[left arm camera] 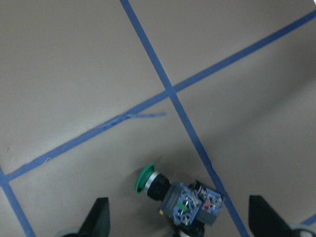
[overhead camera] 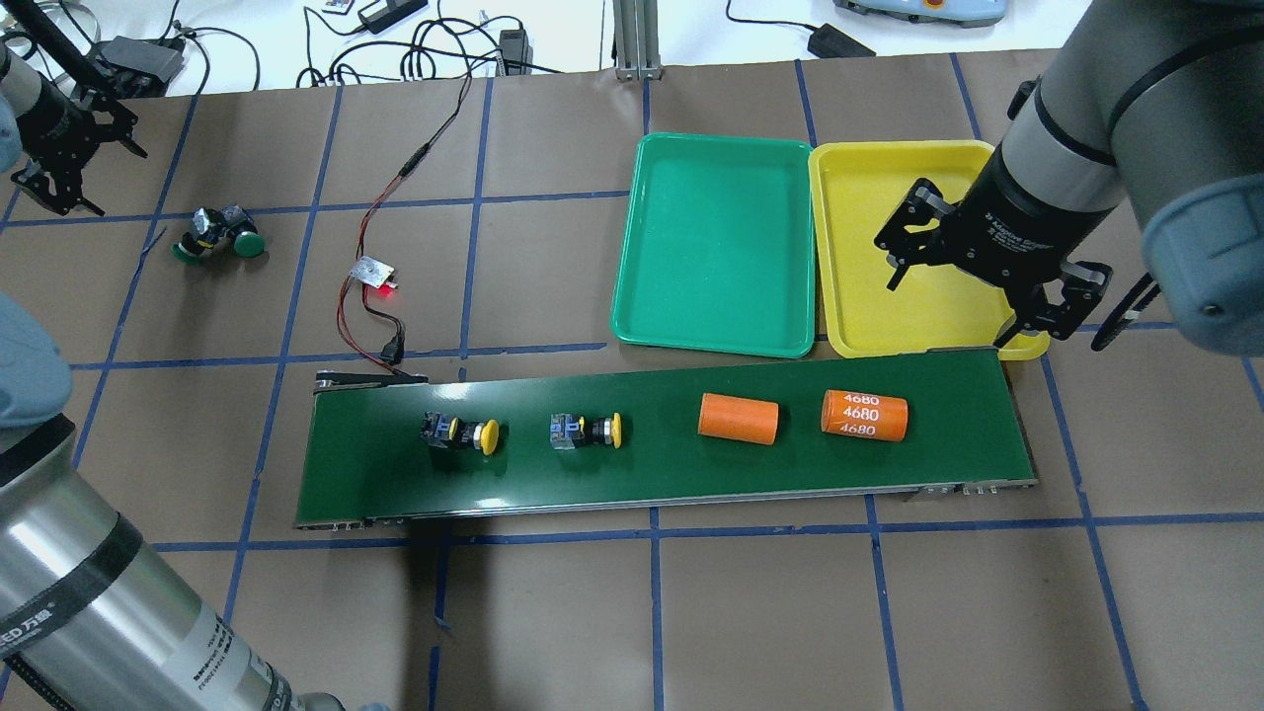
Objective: Sort buttons by color to trays
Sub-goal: 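Reach left gripper to green-capped button while right gripper lowers to belt end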
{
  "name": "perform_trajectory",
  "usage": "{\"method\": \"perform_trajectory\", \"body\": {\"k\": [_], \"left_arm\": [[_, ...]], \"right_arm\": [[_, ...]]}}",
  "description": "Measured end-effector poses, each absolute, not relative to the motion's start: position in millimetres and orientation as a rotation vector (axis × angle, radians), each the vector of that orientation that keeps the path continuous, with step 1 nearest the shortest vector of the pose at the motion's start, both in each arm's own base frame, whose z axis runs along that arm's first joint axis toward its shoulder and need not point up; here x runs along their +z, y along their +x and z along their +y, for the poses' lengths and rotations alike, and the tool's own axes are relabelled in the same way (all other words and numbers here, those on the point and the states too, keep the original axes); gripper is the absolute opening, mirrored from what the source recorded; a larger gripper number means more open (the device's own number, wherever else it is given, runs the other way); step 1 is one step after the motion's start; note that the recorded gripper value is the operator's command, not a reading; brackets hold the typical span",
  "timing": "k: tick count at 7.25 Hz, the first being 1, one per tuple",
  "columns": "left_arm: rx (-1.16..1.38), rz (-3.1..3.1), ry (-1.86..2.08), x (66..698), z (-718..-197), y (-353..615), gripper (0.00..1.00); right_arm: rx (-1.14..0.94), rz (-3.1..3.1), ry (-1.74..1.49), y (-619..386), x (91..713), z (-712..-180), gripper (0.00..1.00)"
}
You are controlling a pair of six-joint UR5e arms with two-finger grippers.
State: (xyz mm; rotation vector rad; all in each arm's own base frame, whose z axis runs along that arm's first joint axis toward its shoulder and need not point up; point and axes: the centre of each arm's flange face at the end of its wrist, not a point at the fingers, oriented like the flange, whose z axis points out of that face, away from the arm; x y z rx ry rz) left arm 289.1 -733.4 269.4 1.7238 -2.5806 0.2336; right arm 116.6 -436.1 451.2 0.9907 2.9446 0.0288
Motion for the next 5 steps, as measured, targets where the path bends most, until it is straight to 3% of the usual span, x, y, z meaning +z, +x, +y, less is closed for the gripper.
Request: {"method": "perform_trajectory", "body": {"k": [5], "left_arm": [[0.082, -2.289, 1.938, 214, -735, 301, 1.00]], "right_arm": [[0.069, 2.782, 1.402, 117, 446, -427, 1.00]]}}
